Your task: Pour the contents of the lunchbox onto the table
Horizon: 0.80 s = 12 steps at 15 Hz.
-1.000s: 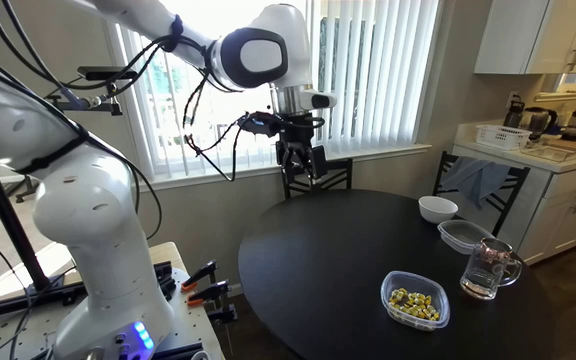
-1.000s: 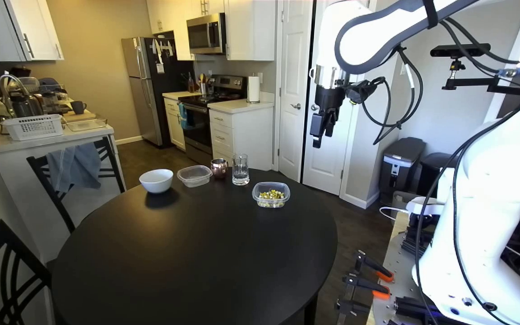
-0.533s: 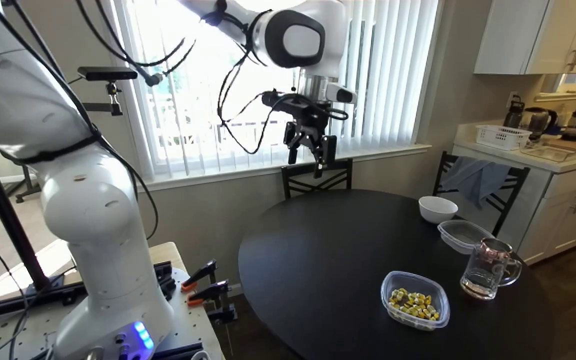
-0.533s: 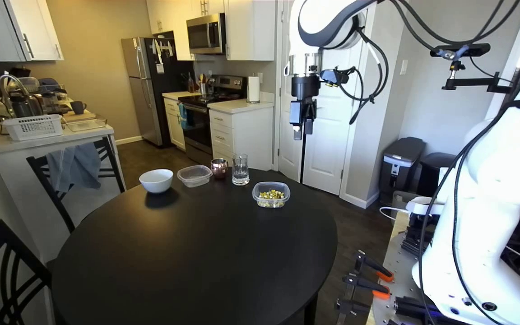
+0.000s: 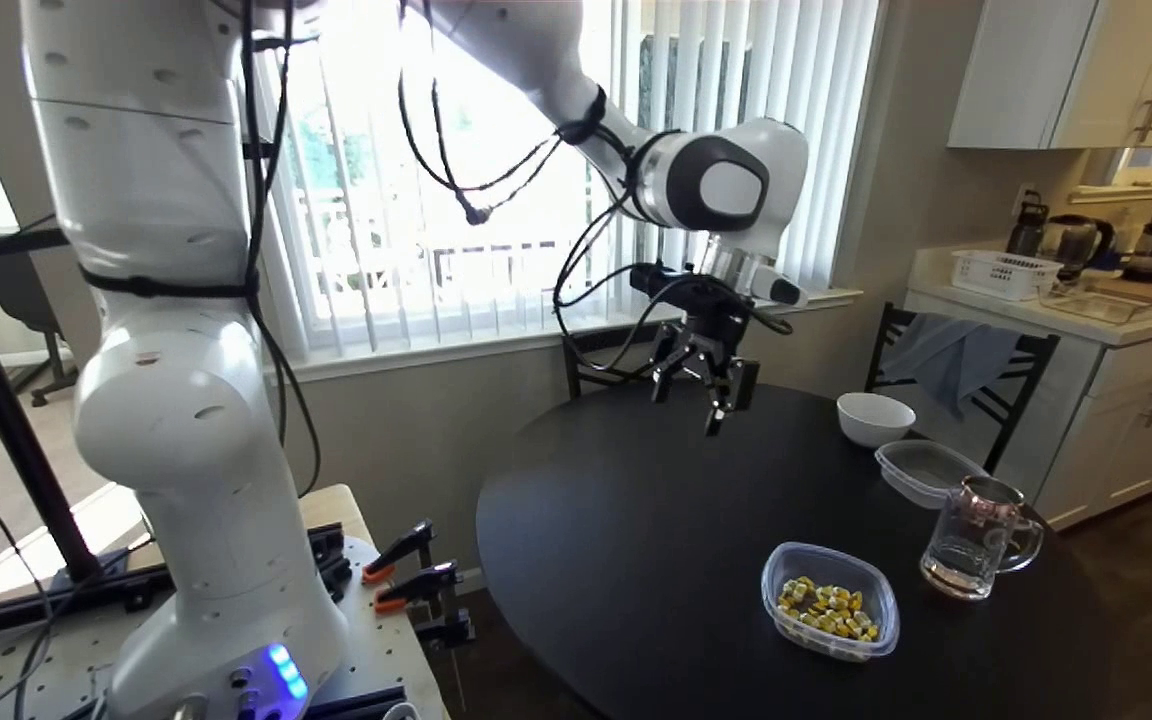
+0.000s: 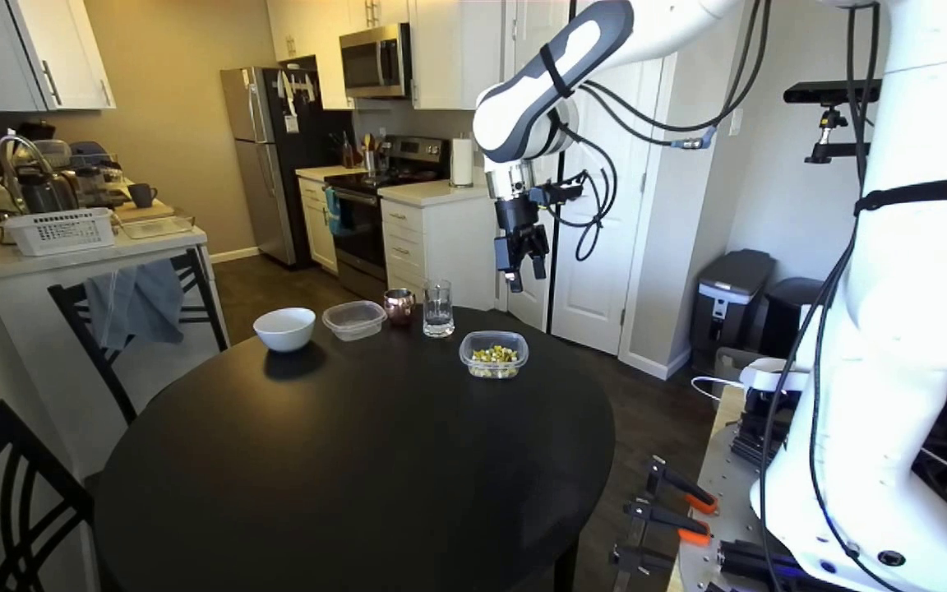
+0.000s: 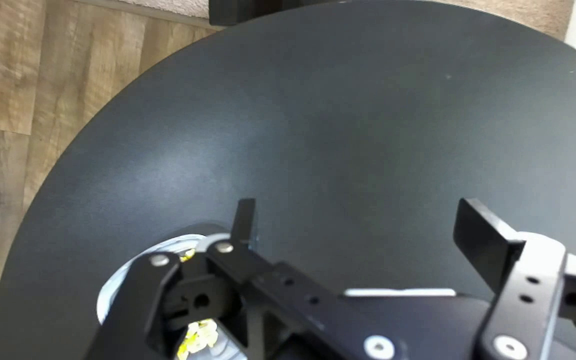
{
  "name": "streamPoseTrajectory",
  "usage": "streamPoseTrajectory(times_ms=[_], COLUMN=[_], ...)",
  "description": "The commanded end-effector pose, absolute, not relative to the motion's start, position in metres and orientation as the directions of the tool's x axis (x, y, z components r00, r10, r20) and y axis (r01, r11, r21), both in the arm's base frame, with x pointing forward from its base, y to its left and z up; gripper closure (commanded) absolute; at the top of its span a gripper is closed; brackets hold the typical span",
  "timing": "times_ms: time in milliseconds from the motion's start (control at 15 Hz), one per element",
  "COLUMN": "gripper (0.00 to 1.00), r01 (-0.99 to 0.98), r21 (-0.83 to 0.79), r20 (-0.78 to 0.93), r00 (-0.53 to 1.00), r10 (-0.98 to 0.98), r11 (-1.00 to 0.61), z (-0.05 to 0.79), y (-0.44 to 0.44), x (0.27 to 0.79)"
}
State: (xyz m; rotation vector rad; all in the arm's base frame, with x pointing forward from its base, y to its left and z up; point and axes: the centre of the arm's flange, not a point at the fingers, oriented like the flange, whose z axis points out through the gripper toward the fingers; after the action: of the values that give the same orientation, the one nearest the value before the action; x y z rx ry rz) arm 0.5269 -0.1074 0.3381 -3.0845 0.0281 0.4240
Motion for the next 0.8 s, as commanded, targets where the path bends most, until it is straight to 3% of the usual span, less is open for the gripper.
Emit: streamPoseTrajectory(times_ms=[0, 333, 733], gripper=[0.0, 0.0, 0.0], r01=[0.001, 0.148, 0.167], r21=[0.103, 0.299, 0.284], r20=[-0.275, -0.175, -0.197], r00=[0.961, 0.98, 0.974], r10=[-0.028, 0.098, 0.113], r11=[-0.995, -0.943, -0.944], z=[0.3, 0.28, 0.281], y=[-0.119, -0.104, -0.1], x=[0.559, 0.573, 0.576])
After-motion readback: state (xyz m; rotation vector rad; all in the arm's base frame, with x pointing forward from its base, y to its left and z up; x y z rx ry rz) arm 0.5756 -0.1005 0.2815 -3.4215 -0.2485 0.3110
